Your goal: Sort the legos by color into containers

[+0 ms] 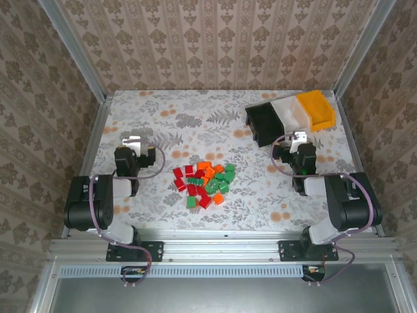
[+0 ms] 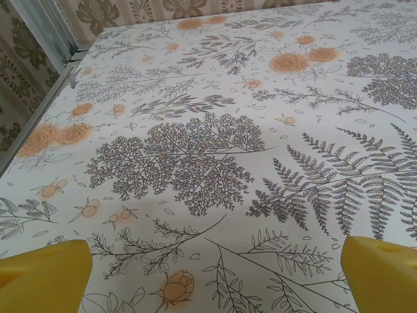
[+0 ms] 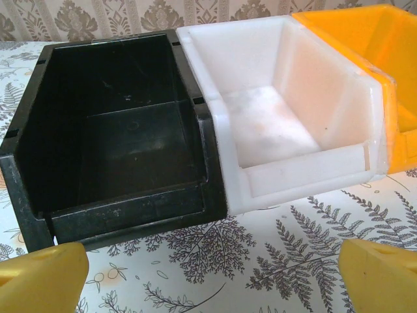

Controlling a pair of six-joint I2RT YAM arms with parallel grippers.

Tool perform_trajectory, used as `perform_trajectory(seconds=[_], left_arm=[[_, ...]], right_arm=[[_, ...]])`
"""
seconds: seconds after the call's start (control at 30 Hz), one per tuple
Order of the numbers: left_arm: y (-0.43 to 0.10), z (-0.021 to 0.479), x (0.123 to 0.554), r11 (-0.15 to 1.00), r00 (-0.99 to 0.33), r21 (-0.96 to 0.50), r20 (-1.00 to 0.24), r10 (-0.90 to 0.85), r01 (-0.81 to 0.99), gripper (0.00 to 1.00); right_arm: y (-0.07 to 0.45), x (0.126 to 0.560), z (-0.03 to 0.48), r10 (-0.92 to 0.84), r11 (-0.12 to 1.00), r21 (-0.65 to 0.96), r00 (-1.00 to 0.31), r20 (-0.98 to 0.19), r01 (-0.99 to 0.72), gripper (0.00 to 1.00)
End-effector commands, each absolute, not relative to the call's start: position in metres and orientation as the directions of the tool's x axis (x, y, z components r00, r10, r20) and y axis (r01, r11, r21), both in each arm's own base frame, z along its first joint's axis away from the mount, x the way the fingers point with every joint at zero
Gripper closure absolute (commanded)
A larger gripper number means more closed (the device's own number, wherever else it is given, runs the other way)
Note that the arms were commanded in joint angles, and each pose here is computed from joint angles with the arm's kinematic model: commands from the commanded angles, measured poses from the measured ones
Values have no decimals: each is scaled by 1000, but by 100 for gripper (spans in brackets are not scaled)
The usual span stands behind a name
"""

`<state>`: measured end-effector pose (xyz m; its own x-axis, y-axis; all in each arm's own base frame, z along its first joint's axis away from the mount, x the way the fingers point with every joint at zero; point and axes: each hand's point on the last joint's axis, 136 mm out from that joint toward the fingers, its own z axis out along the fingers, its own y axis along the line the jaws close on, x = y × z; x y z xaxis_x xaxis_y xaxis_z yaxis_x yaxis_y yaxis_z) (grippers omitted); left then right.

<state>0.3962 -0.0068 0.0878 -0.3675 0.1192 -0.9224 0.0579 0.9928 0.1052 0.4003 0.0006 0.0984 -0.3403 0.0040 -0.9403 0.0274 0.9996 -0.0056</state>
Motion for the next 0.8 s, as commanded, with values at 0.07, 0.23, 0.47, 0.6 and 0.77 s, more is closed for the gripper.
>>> perform_trajectory(seconds=[0.07, 0.23, 0.47, 0.6, 0.77], left_arm=[[-8, 94, 400, 994, -354, 90, -929, 107, 64, 0], [-8, 94, 399, 994, -355, 93, -929, 109, 63, 0], [-9, 94, 399, 993, -353, 100, -929, 114, 59, 0], [-9, 94, 399, 993, -353, 102, -929, 116, 58, 0], [-9, 95, 399, 993, -351, 103, -929, 117, 57, 0]], right_arm=[[1, 400, 98, 8, 999, -4, -342, -940, 34, 0], [0, 400, 98, 7, 999, -6, -341, -940, 35, 0], [0, 401, 99, 10, 999, -2, -340, -940, 34, 0], [1, 400, 98, 11, 999, 0, -342, -940, 32, 0], [1, 400, 98, 12, 1000, 1, -343, -939, 31, 0]])
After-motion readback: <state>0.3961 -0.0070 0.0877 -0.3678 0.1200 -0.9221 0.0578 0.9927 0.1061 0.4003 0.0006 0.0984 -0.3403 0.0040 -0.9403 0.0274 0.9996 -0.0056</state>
